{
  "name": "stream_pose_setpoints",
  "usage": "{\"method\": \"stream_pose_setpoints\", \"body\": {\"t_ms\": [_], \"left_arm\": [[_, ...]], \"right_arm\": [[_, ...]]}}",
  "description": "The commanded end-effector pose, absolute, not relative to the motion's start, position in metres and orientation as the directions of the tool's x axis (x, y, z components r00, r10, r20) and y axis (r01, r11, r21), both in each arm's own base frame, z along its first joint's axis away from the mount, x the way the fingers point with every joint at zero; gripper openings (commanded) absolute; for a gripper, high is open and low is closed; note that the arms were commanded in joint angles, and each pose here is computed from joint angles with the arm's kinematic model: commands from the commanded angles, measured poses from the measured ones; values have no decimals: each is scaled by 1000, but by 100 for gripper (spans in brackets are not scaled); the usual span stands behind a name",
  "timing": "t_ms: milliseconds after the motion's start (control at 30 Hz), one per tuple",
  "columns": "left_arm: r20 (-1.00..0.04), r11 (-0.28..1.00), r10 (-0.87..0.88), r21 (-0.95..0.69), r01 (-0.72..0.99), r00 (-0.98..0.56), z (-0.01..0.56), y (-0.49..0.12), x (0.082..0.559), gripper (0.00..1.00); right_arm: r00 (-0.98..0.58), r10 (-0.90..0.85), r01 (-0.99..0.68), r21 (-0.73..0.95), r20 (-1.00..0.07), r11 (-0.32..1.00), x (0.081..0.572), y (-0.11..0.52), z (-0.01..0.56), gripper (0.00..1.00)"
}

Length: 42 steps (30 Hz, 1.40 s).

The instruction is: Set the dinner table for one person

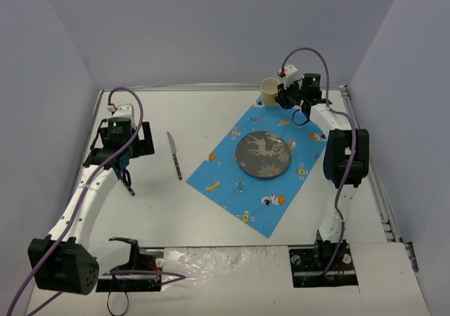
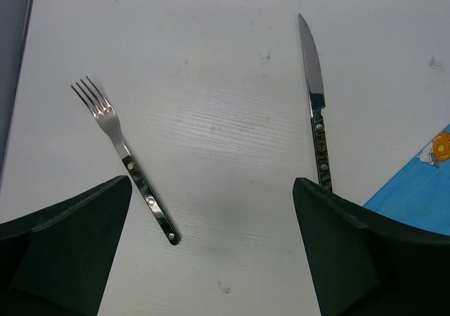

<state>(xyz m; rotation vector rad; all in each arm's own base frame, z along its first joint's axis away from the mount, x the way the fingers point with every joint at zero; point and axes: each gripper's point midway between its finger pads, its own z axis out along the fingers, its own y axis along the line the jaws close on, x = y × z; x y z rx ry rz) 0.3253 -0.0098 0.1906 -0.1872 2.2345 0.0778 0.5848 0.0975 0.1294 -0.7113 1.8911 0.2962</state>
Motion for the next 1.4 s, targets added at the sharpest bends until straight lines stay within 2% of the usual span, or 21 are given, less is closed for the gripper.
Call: {"method": "stream_pose_setpoints", "body": {"t_ms": [0,367,1267,1367], "left_arm": [[-824,983,-92,13,-182,-559,205,-2,339,97],[-817,981,-87,28,-190,-571,201,0,340,97],[-812,981,-82,37,-192,-578,198,1,340,97],[-811,980,-84,37,-194,-578,198,1,340,97]], "right_arm": [[28,-330,-597,-281,-943,752,623,110,223,0],[-18,-328,-607,-251,-944,754,643,104,185,0],[-79,-289,-623,-179,-954,761,650,94,155,0],[-85,-289,-621,-176,-954,764,651,92,153,5]]}}
